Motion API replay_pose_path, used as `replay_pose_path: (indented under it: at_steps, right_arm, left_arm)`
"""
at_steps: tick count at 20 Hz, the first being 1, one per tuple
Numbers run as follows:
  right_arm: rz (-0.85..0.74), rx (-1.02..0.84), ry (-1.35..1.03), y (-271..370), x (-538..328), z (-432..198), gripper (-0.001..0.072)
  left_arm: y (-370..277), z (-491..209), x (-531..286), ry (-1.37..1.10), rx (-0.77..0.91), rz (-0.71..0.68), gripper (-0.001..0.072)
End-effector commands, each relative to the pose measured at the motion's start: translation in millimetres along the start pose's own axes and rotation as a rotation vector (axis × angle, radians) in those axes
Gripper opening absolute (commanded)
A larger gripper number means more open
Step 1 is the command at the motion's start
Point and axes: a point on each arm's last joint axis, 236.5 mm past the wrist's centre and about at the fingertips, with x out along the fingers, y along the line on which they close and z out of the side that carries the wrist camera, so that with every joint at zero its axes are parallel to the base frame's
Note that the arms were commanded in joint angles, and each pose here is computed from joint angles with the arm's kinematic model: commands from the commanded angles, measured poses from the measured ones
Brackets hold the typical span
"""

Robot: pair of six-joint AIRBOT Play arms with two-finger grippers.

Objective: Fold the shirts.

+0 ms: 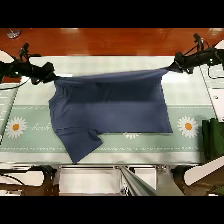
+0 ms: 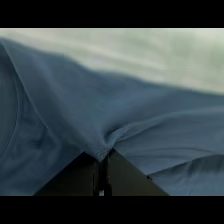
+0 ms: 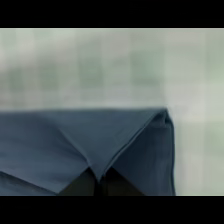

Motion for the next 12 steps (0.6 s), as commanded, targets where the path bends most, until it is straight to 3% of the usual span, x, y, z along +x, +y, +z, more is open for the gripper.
replay_pose_path:
  at_steps: [1,6,7,8,9,10,12]
  right_arm:
    - [-0.106,-0.016,0.154,-27,5,-38,0.0024]
    - [-0.127,0.045,0.231,-47,39,-71,0.0025]
    - [-0.126,0.064,0.241,-46,42,-75,0.0069]
    - [-0.125,0.071,0.248,-43,43,-77,0.0371]
    - [-0.111,0.064,0.255,-38,40,-77,0.0622]
    - [-0.103,0.065,0.260,-34,30,-75,0.0618]
    - [-0.109,0.070,0.227,-32,0,-69,0.0618]
  left_arm:
    - [18,-43,9,0.177,0.045,0.033,0.0024]
    - [38,-81,35,0.292,-0.011,0.044,0.0024]
    - [39,-86,36,0.315,-0.016,0.043,0.0027]
    - [39,-89,36,0.331,-0.018,0.041,0.0144]
    - [37,-93,32,0.356,-0.015,0.038,0.0586]
    - [36,-94,25,0.377,-0.014,0.036,0.0702]
    - [33,-94,2,0.410,-0.010,0.026,0.0702]
